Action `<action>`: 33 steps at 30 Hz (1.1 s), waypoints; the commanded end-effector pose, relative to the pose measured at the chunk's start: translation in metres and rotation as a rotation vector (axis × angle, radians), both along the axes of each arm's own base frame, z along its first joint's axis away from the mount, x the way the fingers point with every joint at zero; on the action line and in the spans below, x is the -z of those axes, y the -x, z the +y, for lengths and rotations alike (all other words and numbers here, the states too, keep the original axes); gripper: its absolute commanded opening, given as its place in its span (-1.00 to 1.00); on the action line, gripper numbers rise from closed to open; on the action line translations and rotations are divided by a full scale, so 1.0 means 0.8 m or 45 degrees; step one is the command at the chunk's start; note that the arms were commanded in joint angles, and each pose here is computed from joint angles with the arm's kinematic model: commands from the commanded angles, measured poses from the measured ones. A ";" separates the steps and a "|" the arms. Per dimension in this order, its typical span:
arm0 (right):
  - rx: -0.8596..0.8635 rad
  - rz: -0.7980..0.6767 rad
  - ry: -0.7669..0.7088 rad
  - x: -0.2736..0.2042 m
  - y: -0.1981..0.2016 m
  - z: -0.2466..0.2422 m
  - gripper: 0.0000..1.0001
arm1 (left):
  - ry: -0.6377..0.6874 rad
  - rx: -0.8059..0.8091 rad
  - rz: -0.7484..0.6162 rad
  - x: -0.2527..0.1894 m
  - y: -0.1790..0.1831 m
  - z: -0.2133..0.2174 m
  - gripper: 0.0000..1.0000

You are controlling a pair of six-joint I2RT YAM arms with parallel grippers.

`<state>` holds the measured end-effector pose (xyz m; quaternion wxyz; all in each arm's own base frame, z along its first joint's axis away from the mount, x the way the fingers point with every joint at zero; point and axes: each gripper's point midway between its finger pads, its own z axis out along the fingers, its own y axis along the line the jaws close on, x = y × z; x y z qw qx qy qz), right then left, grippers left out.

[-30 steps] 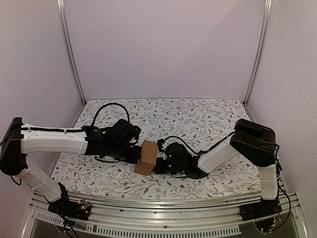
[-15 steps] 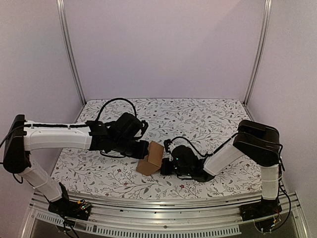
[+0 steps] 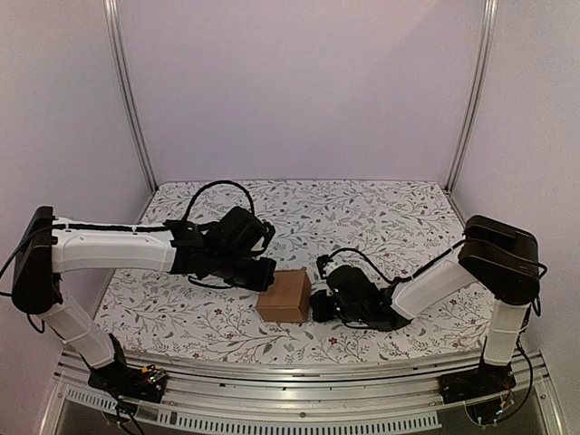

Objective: Fold the paper box

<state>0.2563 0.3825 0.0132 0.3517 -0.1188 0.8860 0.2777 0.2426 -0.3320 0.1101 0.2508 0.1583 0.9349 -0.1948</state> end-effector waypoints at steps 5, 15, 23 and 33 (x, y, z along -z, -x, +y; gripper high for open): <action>0.063 0.052 0.432 0.021 0.017 -0.093 -1.00 | -0.100 -0.035 -0.069 -0.010 -0.006 0.022 -1.00; 0.067 -0.037 0.475 -0.051 0.014 -0.110 -0.60 | -0.168 -0.095 -0.169 -0.044 -0.003 0.068 -0.94; 0.120 -0.220 0.500 -0.138 0.001 -0.133 0.59 | -0.214 -0.156 -0.336 -0.102 -0.007 0.111 0.09; 0.218 -0.415 0.616 -0.244 -0.011 -0.176 0.98 | -0.307 -0.161 -0.439 -0.156 -0.012 0.142 0.98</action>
